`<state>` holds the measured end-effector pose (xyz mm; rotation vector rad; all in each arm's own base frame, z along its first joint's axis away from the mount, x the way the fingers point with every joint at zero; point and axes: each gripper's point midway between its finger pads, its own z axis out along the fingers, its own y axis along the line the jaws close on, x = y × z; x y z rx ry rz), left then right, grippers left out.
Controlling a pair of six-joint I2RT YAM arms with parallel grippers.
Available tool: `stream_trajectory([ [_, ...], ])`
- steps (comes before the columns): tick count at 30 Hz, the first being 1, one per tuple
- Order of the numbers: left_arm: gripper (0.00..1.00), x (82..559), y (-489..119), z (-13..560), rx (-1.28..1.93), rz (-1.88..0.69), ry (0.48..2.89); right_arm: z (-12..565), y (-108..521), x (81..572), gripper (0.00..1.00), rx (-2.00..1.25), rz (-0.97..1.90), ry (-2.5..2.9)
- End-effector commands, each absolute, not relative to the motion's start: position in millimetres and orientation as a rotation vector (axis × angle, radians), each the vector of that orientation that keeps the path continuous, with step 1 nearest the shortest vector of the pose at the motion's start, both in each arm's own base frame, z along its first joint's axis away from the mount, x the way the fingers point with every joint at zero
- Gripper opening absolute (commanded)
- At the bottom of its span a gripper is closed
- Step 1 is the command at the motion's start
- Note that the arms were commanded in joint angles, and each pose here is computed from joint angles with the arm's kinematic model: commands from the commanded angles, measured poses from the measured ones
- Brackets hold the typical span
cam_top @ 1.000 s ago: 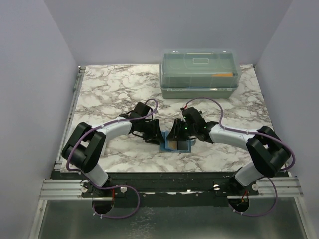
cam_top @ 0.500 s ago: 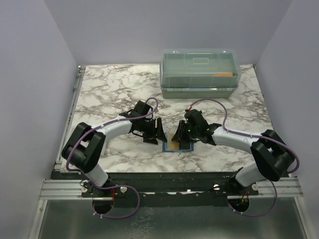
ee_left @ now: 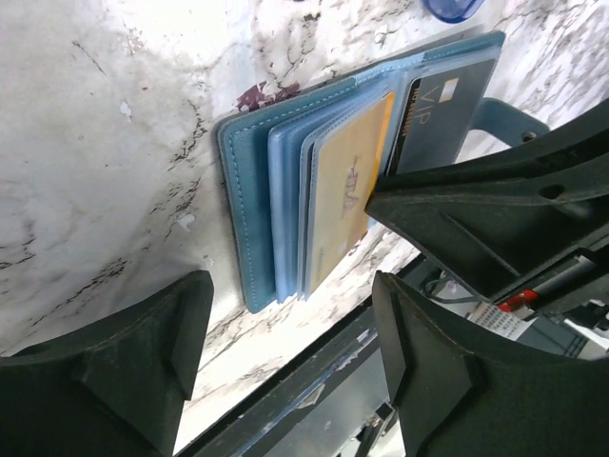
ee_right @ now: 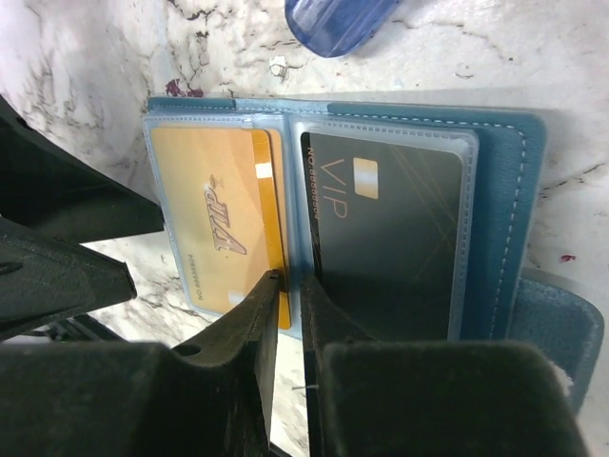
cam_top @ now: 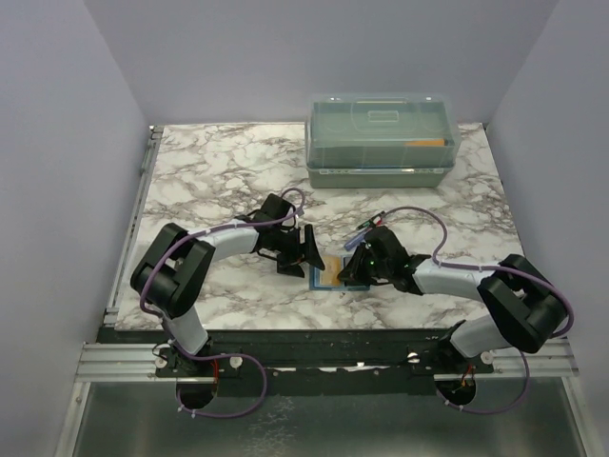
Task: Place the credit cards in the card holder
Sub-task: Turn over the card slot in the card holder.
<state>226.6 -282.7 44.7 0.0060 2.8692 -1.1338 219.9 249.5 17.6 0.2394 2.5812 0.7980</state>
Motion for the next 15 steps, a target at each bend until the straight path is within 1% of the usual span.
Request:
stream_trajectory([
  [1,0.75,226,-287,45,-0.025,-1.172,2.834,-22,227,199,0.16,0.335,0.724,2.662],
  [3,0.74,225,-293,45,-0.016,-1.247,2.824,-26,225,196,0.16,0.344,0.721,2.674],
  [7,0.68,224,-301,43,-0.051,-1.358,2.821,-24,224,196,0.15,0.351,0.739,2.666],
  [8,0.65,224,-303,45,-0.06,-1.391,2.812,-23,225,196,0.15,0.349,0.746,2.66],
  [9,0.6,225,-306,48,-0.06,-1.428,2.789,-21,225,196,0.15,0.344,0.75,2.657],
  [11,0.47,226,-309,53,-0.063,-1.466,2.765,-19,226,197,0.15,0.336,0.753,2.653],
  [12,0.43,226,-309,55,-0.065,-1.473,2.757,-18,227,198,0.15,0.33,0.758,2.651],
  [15,0.36,227,-310,65,-0.061,-1.492,2.714,-14,231,199,0.14,0.309,0.781,2.647],
])
